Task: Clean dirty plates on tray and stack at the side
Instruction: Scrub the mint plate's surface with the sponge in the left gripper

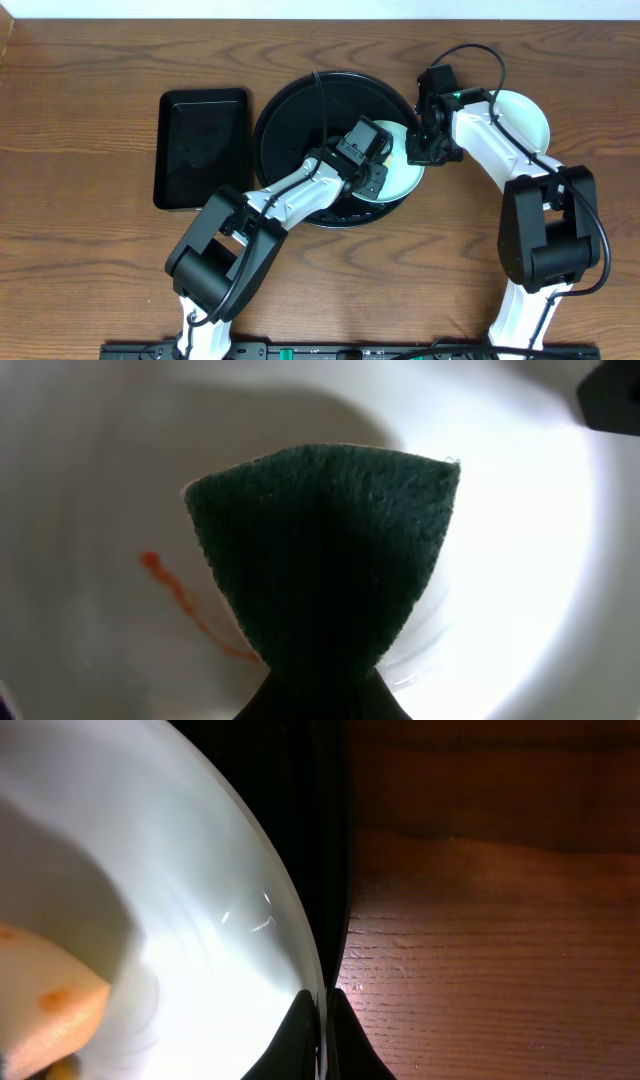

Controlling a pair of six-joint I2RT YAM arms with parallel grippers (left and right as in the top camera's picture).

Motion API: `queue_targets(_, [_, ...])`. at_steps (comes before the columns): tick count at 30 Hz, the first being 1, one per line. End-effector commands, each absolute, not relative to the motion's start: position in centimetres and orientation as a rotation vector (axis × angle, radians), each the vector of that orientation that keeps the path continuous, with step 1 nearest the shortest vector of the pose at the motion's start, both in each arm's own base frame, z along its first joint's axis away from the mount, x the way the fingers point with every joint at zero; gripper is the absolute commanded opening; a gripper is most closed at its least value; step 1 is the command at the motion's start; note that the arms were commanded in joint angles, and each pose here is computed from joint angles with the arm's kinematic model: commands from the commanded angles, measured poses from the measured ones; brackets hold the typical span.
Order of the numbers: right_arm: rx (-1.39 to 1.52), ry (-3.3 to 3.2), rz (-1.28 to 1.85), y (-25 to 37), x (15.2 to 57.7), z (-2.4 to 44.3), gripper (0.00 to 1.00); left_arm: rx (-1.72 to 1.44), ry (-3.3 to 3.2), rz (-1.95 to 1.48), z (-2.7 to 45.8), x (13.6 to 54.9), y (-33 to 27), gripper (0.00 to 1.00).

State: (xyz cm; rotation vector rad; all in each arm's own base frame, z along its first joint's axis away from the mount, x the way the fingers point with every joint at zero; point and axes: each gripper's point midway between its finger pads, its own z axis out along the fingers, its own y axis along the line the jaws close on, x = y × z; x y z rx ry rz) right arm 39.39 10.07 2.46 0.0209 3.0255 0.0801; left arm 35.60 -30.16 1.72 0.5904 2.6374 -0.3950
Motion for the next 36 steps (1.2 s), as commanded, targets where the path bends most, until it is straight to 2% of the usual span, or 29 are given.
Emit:
queue_targets(1, [0.033,3.043,-0.026,8.6,38.7,1.8,0.01,0.562,2.661,-0.299,0.1,35.9,-28.8,0.07])
queue_targets(20, [0.032,3.043,-0.026,8.6,38.7,1.8,0.01,0.578,2.620,-0.264,0.3,36.7,-28.7,0.08])
queue_targets(27, [0.032,3.043,-0.026,8.6,38.6,1.8,0.01,0.609,2.621,-0.251,-1.0,36.7,-28.7,0.08])
queue_targets(36, [0.033,3.043,-0.026,8.6,38.6,1.8,0.01,0.577,2.608,-0.239,-1.3,38.4,-27.4,0.08])
